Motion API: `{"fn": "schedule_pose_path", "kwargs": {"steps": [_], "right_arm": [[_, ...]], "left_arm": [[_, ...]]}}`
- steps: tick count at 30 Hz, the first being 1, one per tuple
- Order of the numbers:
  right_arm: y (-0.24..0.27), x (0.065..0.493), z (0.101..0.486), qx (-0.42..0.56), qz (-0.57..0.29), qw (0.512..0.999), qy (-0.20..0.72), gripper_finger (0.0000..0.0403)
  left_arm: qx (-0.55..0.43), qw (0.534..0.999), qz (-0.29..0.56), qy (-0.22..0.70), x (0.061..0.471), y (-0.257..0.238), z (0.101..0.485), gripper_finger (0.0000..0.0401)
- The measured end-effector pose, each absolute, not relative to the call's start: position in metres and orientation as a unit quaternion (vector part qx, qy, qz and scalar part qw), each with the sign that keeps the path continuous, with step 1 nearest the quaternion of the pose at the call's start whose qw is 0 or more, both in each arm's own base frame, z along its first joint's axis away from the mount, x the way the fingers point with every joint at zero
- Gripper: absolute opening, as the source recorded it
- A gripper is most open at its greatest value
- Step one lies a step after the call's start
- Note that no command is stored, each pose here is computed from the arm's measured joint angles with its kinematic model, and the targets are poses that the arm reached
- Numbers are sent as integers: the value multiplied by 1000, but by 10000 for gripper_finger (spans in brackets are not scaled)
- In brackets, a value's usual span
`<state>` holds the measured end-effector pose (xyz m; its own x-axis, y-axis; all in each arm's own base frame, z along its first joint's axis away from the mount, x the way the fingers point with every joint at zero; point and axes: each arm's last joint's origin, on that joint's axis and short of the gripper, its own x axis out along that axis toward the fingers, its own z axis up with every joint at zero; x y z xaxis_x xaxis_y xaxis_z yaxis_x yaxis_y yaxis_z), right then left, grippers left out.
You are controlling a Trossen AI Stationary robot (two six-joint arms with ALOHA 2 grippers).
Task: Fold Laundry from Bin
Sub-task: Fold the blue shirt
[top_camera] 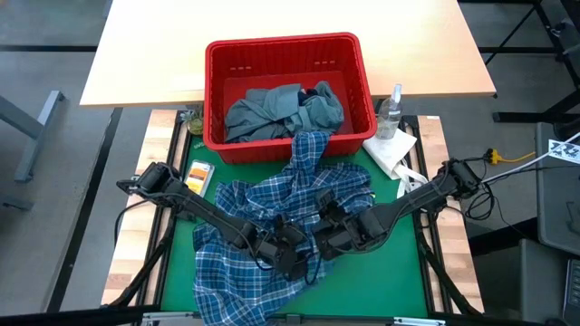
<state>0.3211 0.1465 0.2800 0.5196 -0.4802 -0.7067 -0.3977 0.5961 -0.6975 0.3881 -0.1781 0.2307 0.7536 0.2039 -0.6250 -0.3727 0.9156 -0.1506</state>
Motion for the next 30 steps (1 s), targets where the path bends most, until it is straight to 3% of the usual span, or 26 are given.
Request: {"fn": "schedule_pose_path", "kwargs": {"steps": [7,17,30], "right_arm": [[146,322,283,-445,2,746,496,1],[194,299,277,-334,227,765,502,1],[250,262,279,-356,249,780,451,1]], "left_arm": [[-135,925,102,340,379,-198,230,232],[-126,933,55,331,365,-243,214,232],[-105,930,79,342,385,-250,151,231]]}}
